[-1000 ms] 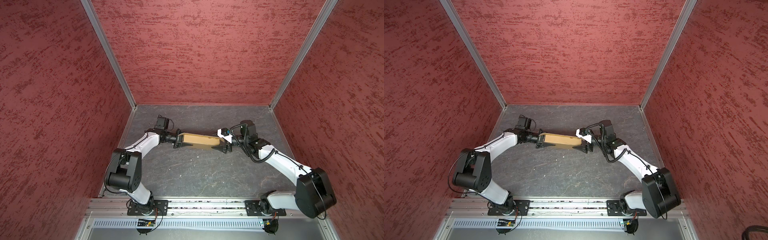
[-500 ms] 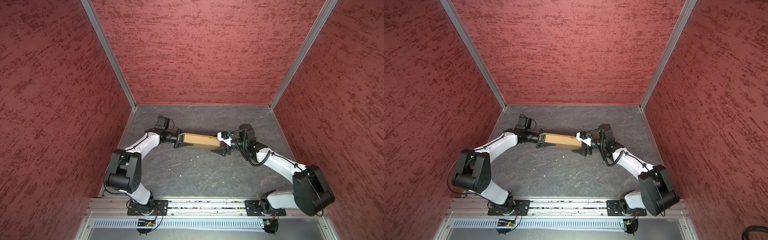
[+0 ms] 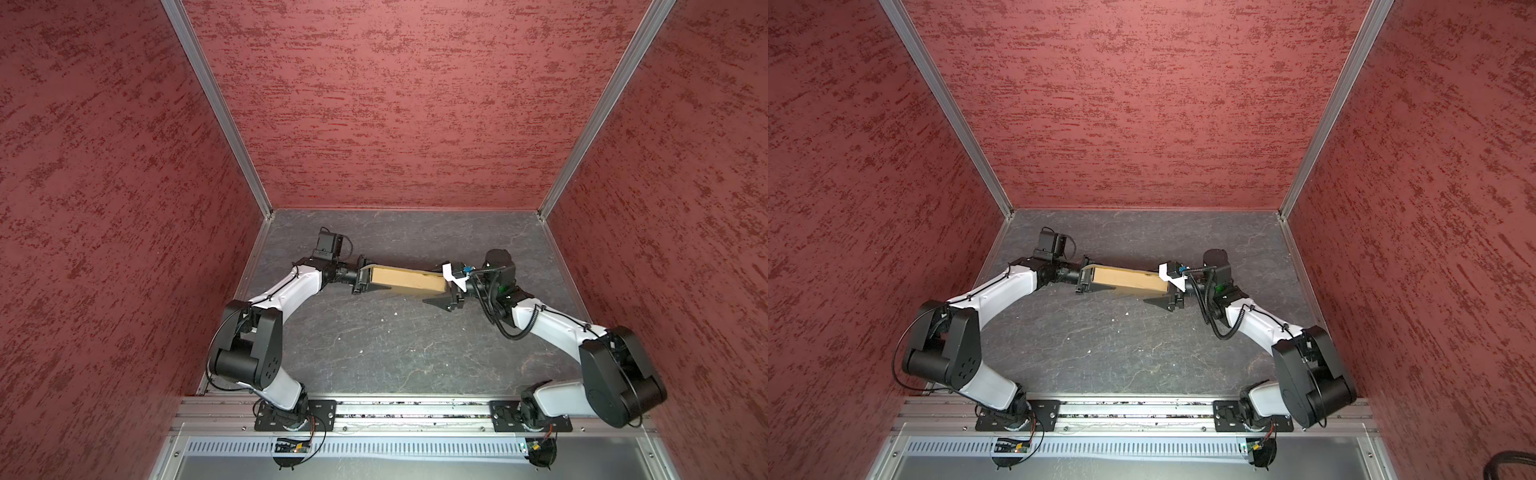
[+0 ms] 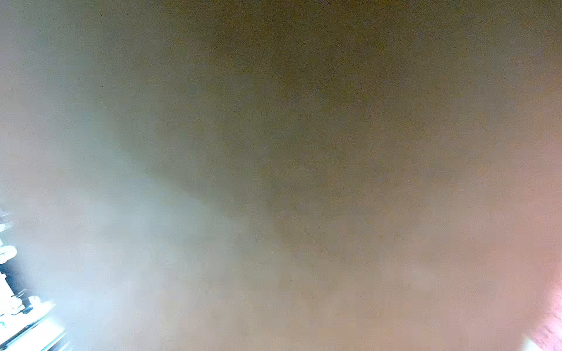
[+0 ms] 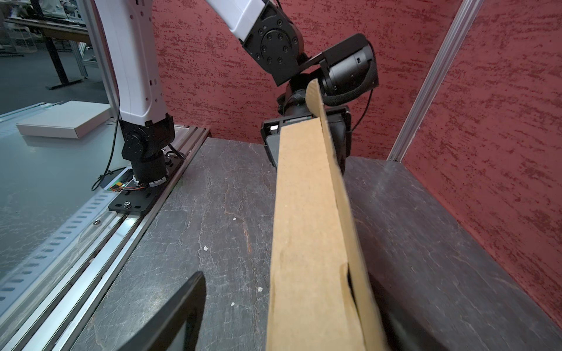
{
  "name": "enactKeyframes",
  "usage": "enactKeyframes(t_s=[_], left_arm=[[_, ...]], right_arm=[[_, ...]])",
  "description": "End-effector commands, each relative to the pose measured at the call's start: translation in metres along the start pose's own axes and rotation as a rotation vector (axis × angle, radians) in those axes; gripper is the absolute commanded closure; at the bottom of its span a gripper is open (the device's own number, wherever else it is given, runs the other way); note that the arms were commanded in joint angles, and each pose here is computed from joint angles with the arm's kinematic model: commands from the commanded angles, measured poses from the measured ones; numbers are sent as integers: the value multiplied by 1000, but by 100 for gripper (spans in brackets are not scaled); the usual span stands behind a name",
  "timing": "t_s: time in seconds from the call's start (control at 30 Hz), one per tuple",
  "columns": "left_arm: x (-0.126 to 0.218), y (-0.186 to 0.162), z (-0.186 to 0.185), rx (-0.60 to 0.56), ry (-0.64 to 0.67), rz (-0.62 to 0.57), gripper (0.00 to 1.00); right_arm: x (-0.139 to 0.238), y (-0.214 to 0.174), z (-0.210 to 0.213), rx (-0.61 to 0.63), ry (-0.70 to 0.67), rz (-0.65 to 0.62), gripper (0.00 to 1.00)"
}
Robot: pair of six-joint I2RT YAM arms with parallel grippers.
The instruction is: Fold the paper box
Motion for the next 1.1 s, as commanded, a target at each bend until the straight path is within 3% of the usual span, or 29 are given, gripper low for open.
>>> enactKeyframes(t_s=[0.0, 0.4, 0.73, 1.07], left_arm=[[-8, 2, -7, -20, -10, 13, 79], [-18, 1, -17, -33, -12, 31, 80], [-19, -4, -18, -36, -9, 30, 80], [-22, -7, -22, -39, -5, 29, 80]], right_arm=[[0, 6, 6, 25, 70, -51, 23], [0, 1, 2, 7, 20, -14, 25], [-3, -10, -4, -18, -2, 25, 39], [-4, -13, -7, -21, -26, 78, 43]])
Point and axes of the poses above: each gripper's point midway between its finger pads, its own x axis back along the fingers, its own z axis along the line the jaws close on, y = z × x, the point moved 9 cm from there along x, back along the fingers, and after that the axes turned 2 degrees about x, right-handed, at the moved point
